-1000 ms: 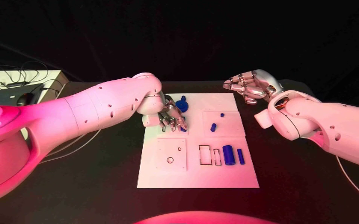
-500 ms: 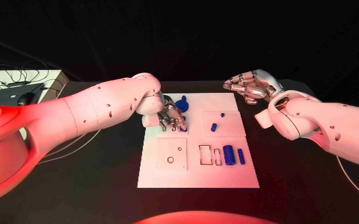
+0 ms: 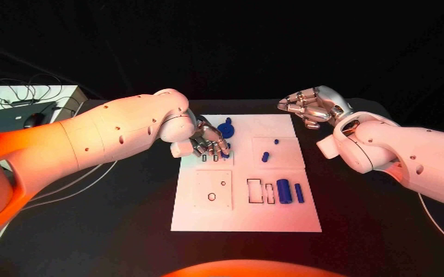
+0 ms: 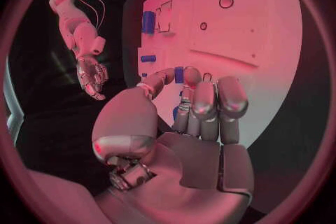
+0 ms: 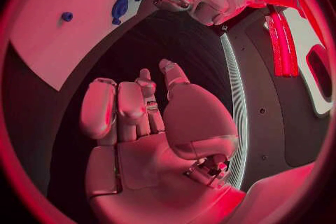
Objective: Assemble the parts on the task board
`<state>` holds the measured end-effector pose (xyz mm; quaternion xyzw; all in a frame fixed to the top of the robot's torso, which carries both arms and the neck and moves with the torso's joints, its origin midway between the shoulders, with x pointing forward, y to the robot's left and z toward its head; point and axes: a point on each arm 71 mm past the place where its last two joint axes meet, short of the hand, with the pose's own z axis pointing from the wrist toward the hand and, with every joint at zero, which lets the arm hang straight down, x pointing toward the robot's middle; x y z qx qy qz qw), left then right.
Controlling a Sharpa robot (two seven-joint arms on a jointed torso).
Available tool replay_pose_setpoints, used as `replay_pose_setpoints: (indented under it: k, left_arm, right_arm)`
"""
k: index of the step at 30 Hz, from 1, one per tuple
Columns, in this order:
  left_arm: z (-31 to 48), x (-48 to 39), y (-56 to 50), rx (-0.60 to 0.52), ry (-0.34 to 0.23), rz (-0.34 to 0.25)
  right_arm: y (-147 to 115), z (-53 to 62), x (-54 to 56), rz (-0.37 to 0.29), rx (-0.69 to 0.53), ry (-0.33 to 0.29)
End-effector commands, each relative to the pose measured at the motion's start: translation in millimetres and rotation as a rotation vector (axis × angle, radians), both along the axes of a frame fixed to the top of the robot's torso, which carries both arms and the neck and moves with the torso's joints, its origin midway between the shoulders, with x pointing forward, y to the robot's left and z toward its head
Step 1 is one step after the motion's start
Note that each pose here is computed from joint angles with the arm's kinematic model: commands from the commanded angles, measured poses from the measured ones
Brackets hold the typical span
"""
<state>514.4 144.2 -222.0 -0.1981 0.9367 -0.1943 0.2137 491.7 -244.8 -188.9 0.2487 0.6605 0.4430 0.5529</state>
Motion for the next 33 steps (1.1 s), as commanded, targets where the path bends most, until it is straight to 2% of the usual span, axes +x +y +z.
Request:
replay_pose_setpoints:
  k: [1,8,16,26,33]
  left_arm:
    - [2.8,-3.7,3.1,-0.036,-0.010,0.034]
    - [6.0,-10.2,13.9,-0.007,-0.053,0.028]
    - [8.9,-12.6,19.5,0.077,-0.173,0.014]
    - [5.8,-10.6,11.5,0.156,-0.254,-0.028]
    - [0.9,-10.0,5.8,0.178,-0.254,-0.051]
  right_arm:
    - [-0.5,0.0,-0.1,0.011,-0.005,-0.004]
    - [-3.1,0.0,0.7,0.005,-0.006,-0.011]
    - [-6.8,0.3,2.5,-0.005,-0.008,-0.025]
    - [-8.9,2.8,4.4,-0.016,0.008,-0.062]
    - [-9.3,7.4,5.7,-0.028,0.058,-0.113]
